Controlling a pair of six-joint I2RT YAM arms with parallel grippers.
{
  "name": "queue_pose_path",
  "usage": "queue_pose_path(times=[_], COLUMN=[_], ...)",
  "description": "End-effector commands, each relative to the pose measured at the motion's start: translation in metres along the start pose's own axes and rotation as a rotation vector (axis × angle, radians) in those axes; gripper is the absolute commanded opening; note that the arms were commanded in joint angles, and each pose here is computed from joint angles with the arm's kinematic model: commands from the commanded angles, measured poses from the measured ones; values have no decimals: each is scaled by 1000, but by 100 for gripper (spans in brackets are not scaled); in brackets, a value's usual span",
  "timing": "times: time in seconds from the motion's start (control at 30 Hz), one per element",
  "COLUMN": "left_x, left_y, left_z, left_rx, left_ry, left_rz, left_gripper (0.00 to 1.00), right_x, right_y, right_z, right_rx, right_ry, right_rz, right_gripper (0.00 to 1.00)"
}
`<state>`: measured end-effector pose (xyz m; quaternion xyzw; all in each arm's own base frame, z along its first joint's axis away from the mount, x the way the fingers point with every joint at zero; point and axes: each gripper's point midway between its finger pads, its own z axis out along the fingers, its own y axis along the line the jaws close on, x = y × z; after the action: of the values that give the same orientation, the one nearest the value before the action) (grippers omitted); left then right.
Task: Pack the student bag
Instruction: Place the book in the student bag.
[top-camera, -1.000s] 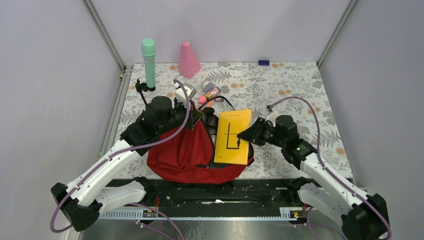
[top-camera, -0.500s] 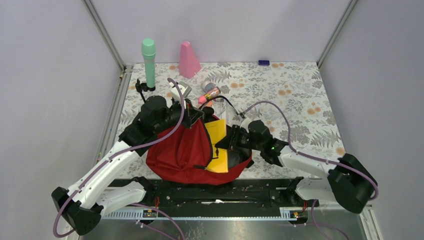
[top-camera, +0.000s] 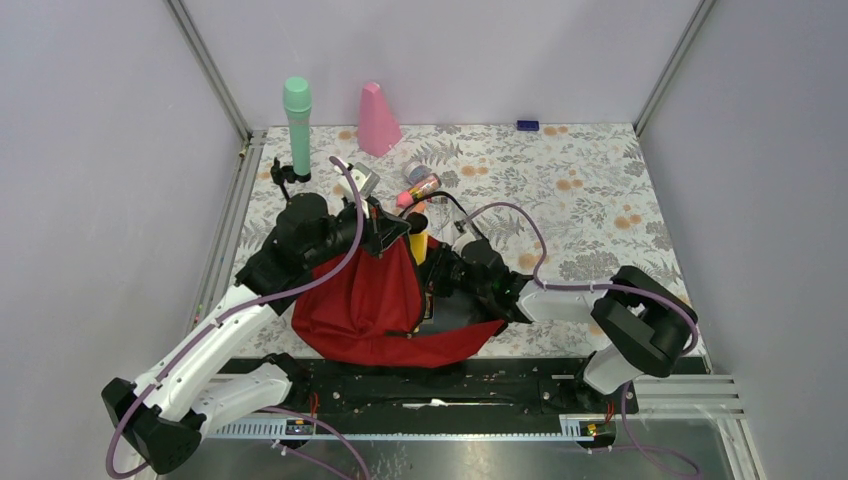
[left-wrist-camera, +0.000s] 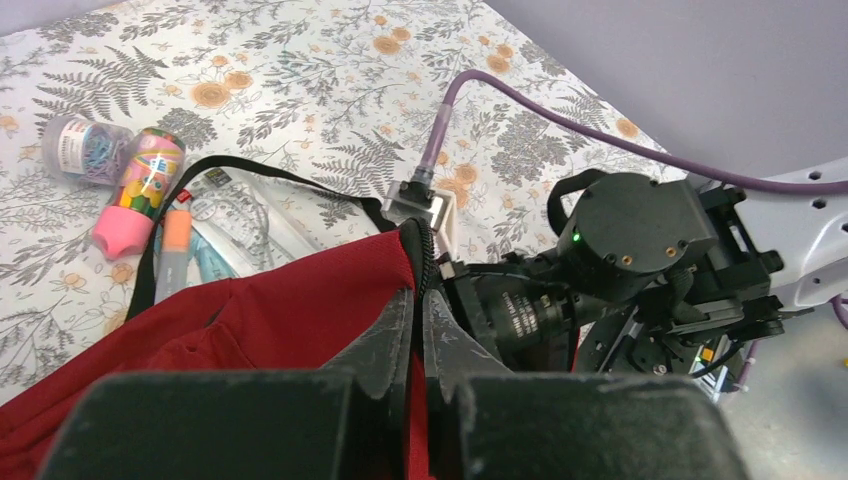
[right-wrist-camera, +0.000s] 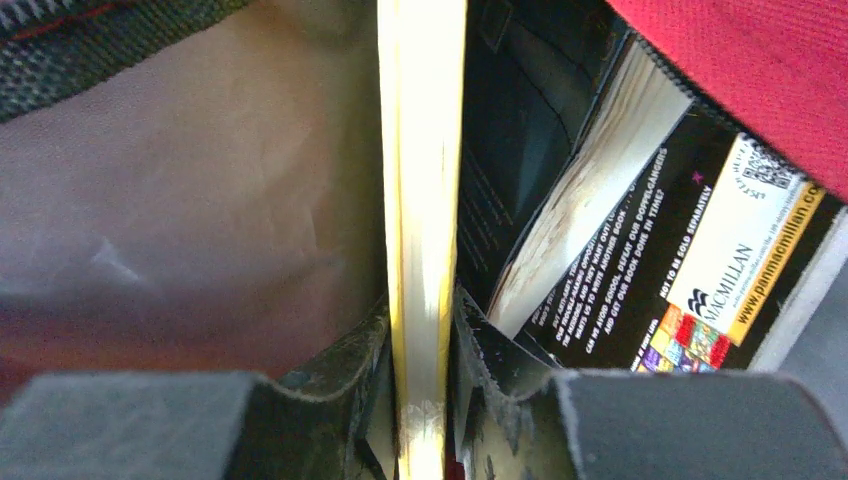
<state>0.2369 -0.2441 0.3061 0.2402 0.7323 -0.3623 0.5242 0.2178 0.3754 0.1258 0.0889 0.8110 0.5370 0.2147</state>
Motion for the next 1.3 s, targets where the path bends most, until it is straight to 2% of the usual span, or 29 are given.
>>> queue_pose_path(times=[0.0, 0.1, 0.43, 0.5, 0.53, 0.6, 0.7, 0.87, 1.07, 1.27], left_x=[-26, -25, -23, -23, -24, -24, -23, -22, -21, -11], left_y=[-16, -18, -18, -16, -16, -16, -14, -9, -6, -8], left_z=[-4, -3, -2, -3, -4, -4, -4, -5, -4, 5], left_rx=[78, 89, 89, 80, 76, 75, 68, 40, 22, 51], left_ry=[-98, -98, -94, -95, -99, -100, -97, -95, -97, -47], left_rz=[15, 7, 3, 6, 7, 7, 8, 16, 9, -5], left_gripper=[0, 0, 0, 0, 0, 0, 0, 0, 0, 0], right_x=[-27, -24, 1, 1, 1, 1, -2, -15, -37, -56], right_y=[57, 39, 23, 19, 17, 20, 19, 7, -8, -40], right_z=[14, 25, 54, 52, 50, 48, 43, 18, -36, -100], right_rx=[-129, -18, 58, 65, 65, 60, 73, 154, 255, 391], right_ry=[-159, -181, -145, -145, -145, -144, -150, -206, -312, -406], right_rz=[-80, -115, -192, -203, -217, -244, -278, -353, -458, -469], right_gripper=[0, 0, 2, 15, 30, 49, 63, 73, 80, 85])
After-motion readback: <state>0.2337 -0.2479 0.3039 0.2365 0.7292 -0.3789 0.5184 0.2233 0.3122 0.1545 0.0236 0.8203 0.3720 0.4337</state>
